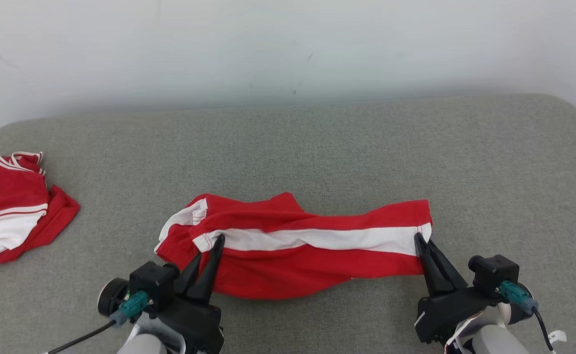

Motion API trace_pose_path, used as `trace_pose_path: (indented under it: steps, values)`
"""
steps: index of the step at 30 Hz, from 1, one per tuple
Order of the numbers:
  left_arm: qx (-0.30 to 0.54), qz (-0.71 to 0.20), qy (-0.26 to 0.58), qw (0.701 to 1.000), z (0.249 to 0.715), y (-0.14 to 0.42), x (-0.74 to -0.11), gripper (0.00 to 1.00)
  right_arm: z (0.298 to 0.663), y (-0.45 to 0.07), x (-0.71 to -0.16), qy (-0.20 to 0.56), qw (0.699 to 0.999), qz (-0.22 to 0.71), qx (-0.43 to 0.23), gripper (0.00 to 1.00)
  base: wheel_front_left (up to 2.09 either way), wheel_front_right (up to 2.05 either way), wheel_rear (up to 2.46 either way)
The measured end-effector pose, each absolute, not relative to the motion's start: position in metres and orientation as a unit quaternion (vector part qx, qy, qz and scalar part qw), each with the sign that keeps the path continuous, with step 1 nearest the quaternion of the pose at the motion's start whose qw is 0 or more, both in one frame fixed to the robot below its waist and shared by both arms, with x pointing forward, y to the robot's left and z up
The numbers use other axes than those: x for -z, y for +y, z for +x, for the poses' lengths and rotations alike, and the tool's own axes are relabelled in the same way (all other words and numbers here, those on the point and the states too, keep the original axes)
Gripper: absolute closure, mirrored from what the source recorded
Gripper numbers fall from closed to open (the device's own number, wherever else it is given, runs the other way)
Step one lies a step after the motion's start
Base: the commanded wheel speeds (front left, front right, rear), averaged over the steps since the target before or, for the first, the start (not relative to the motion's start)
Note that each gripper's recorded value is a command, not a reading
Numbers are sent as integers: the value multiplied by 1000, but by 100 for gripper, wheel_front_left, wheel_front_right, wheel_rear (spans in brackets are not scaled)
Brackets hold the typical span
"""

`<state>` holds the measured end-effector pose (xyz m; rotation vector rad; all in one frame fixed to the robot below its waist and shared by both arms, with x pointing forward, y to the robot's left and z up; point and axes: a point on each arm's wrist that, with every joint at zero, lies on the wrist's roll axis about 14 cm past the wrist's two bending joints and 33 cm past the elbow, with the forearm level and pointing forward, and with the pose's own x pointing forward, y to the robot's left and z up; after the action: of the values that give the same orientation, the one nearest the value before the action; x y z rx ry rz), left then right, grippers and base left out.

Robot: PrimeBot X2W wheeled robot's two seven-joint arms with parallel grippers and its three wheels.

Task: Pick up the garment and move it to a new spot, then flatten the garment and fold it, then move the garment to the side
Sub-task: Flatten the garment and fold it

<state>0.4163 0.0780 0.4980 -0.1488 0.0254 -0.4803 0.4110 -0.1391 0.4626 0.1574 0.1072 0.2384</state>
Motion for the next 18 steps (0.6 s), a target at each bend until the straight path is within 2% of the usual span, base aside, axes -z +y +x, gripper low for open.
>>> trace_pose_path:
  steps: [8,17,18]
  values:
    - [274,-31,-53,960,443,69,-555,100,434,-132,-502,7,987,76,-142,100,0,0,0]
    - [305,16,-151,940,519,63,-683,100,523,-134,-614,-85,981,56,-165,100,0,0,0]
    - [305,16,-151,940,519,63,-683,100,523,-134,-614,-85,981,56,-165,100,0,0,0]
